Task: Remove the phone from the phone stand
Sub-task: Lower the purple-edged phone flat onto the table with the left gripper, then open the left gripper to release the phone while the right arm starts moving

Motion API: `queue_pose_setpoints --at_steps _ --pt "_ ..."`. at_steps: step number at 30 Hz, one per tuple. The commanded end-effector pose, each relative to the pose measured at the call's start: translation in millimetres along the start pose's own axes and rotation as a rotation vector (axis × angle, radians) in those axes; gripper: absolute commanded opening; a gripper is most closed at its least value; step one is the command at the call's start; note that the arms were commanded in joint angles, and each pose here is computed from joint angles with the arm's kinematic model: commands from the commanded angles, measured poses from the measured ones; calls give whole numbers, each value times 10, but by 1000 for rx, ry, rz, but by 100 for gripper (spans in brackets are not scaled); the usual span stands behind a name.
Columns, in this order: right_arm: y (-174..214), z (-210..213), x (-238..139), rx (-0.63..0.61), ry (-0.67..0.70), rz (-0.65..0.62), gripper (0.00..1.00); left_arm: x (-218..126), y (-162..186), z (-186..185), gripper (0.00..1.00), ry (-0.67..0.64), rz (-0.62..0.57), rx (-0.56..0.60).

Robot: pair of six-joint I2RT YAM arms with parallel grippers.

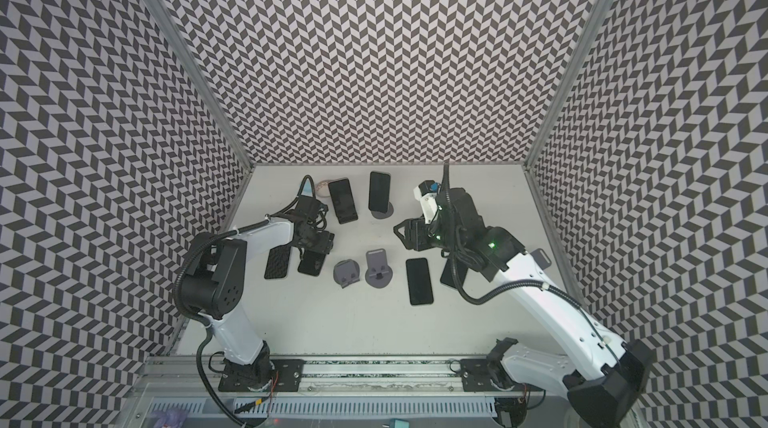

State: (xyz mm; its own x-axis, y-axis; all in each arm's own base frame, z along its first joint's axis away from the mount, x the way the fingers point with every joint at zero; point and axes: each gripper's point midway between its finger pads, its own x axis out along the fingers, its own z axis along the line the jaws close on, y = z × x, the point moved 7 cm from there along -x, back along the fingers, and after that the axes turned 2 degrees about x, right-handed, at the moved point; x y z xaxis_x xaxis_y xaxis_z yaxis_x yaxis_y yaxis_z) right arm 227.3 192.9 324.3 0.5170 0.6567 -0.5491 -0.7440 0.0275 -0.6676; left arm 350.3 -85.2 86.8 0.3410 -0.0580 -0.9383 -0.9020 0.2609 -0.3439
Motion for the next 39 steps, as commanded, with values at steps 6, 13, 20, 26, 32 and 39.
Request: queue_pose_setpoints --at_steps 6,13,20,26,32,39 --pt "-36 50 -78 -11 -27 -40 64 184 404 85 76 -17 170 -30" --pt "-41 54 -99 -8 -28 -48 64 220 423 80 79 -14 185 -35" --pt "-22 43 -107 -4 -27 -50 64 231 452 83 81 -14 193 -37" --pt "-30 50 -103 -1 -32 -52 64 191 401 77 81 -2 168 -51" --pt "-82 75 -115 -9 -32 -63 64 41 271 83 83 0 108 -70" --pt "-165 116 -94 -20 -33 -65 64 -146 142 103 86 -3 46 -78"
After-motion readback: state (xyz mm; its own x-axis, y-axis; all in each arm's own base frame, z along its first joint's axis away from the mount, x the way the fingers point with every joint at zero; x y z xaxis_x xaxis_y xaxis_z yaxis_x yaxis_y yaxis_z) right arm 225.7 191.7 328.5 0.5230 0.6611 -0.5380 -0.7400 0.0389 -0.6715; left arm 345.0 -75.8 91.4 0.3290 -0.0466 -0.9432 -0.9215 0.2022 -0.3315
